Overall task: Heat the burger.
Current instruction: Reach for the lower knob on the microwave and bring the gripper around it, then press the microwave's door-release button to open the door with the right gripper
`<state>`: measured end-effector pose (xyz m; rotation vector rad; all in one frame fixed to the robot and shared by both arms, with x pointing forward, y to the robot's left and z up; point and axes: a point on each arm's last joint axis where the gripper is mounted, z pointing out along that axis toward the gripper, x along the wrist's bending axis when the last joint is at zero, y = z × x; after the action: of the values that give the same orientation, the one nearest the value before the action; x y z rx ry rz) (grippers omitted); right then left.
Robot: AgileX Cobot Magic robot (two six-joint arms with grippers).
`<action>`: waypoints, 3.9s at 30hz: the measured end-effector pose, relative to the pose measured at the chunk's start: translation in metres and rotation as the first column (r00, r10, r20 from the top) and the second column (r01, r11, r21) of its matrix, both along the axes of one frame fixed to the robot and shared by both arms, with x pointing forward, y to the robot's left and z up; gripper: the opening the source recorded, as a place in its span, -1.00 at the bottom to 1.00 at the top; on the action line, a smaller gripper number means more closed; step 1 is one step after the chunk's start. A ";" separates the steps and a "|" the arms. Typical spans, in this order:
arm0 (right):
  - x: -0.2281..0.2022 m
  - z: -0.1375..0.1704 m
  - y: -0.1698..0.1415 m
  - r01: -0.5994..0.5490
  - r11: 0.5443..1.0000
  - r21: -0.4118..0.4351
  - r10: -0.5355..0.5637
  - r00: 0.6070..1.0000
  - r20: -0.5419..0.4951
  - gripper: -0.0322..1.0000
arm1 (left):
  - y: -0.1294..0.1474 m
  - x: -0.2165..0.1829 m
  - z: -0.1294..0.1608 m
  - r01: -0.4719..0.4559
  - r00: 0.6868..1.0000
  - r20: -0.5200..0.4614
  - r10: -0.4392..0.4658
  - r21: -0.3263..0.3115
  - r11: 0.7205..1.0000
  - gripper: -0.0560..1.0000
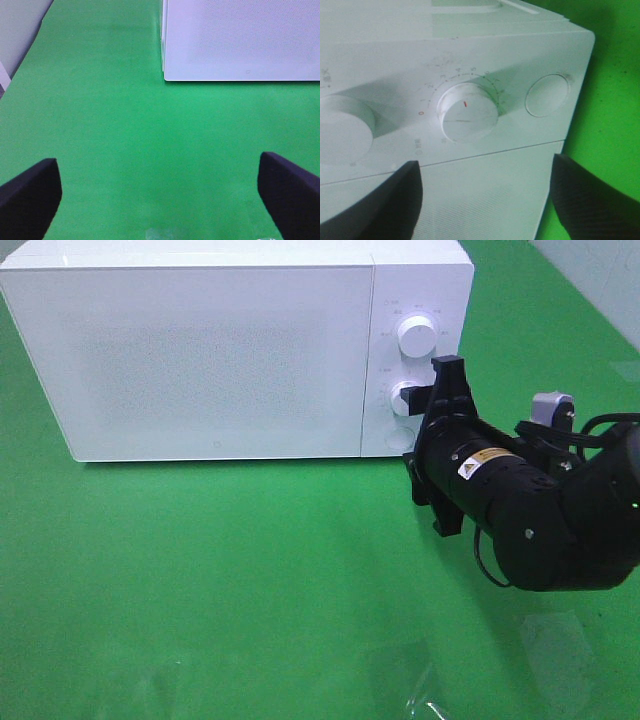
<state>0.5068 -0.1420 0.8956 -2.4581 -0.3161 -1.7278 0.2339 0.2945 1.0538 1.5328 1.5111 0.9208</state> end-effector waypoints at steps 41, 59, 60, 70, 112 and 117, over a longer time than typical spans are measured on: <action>-0.104 0.074 -0.025 -0.715 -0.119 -0.689 0.728 0.409 -0.550 0.39 | 0.000 0.000 0.000 0.000 1.000 0.000 0.000 0.001 1.000 0.98; -0.138 0.152 -0.061 -0.615 -0.228 -0.755 0.695 0.440 -0.569 0.39 | 0.000 0.000 0.000 0.000 1.000 0.000 0.000 0.001 1.000 0.98; -0.146 0.158 -0.070 -0.603 -0.221 -0.767 0.684 0.464 -0.562 0.39 | 0.000 0.000 0.000 0.000 1.000 0.000 0.000 0.001 1.000 0.98; -0.177 0.178 -0.121 -0.592 -0.059 -0.804 0.560 0.647 -0.518 0.39 | 0.000 0.000 0.000 0.000 1.000 0.000 0.000 0.001 1.000 0.98; -0.276 0.156 -0.165 -0.278 0.162 -0.947 0.355 0.912 -0.207 0.39 | 0.000 0.000 0.000 0.000 1.000 0.000 0.000 0.001 1.000 0.98; -0.276 0.156 -0.165 -0.278 0.162 -0.947 0.355 0.912 -0.207 0.39 | 0.000 0.000 0.000 0.000 1.000 0.000 0.000 0.001 1.000 0.98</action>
<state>0.2311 -0.3074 1.0518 -2.5033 -2.4407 -1.5604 0.2339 0.2945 1.0538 1.5337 1.5105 0.9214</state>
